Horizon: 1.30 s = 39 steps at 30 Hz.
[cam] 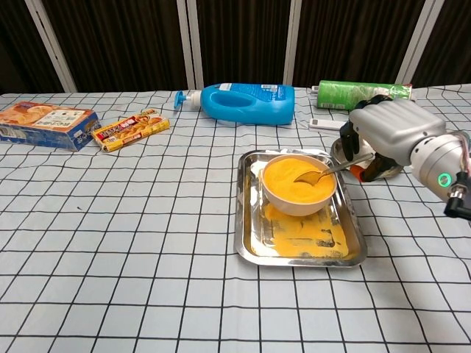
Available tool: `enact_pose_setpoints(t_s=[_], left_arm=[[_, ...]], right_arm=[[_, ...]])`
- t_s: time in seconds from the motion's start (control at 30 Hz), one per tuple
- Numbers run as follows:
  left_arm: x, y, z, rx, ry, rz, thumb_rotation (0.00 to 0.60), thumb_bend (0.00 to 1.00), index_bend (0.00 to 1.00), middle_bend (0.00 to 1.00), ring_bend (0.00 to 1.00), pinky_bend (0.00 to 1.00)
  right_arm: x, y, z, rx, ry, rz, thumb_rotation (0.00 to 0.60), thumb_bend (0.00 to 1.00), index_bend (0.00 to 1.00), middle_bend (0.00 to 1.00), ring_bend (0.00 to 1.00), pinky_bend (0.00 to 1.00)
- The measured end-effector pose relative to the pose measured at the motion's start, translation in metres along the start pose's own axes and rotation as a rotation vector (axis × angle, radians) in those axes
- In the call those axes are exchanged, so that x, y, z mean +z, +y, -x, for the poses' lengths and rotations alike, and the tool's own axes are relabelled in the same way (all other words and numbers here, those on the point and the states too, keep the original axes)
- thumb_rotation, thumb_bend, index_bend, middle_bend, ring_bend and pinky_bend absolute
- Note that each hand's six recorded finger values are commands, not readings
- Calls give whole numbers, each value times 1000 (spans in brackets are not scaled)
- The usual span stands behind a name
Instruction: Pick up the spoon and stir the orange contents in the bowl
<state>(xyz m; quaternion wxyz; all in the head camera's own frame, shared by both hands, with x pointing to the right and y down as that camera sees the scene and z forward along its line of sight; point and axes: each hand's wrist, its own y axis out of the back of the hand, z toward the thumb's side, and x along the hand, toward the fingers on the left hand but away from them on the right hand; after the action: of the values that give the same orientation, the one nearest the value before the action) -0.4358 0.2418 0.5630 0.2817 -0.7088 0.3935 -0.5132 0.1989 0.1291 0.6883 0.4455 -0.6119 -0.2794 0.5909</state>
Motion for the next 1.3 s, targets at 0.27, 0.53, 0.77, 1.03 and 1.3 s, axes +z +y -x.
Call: enact_pose_setpoints(t_s=[0.27,0.53,0.77,1.03,1.3], left_arm=[[0,0,0,1,0,0,600,0,0,0,0,0],[0,0,0,1,0,-1,600,0,0,0,0,0],[0,0,0,1,0,0,600,0,0,0,0,0],[1,0,0,1,-2,-1,600,0,0,0,0,0],[1,0,0,1,-4,1,600,0,0,0,0,0]], right_arm=[[1,0,0,-1,-2,0,600,487,598,472,122,0],[1,2,-2,-10,0,0,600,518,656,517,157,0],[1,2,-3,-11,1,2,600,597,716,566,201,0],[4,8,-6,-34,23,18,600,665,794,667,286,0],[7,24,-8,-79,46,34,600,694,817,694,302,0]])
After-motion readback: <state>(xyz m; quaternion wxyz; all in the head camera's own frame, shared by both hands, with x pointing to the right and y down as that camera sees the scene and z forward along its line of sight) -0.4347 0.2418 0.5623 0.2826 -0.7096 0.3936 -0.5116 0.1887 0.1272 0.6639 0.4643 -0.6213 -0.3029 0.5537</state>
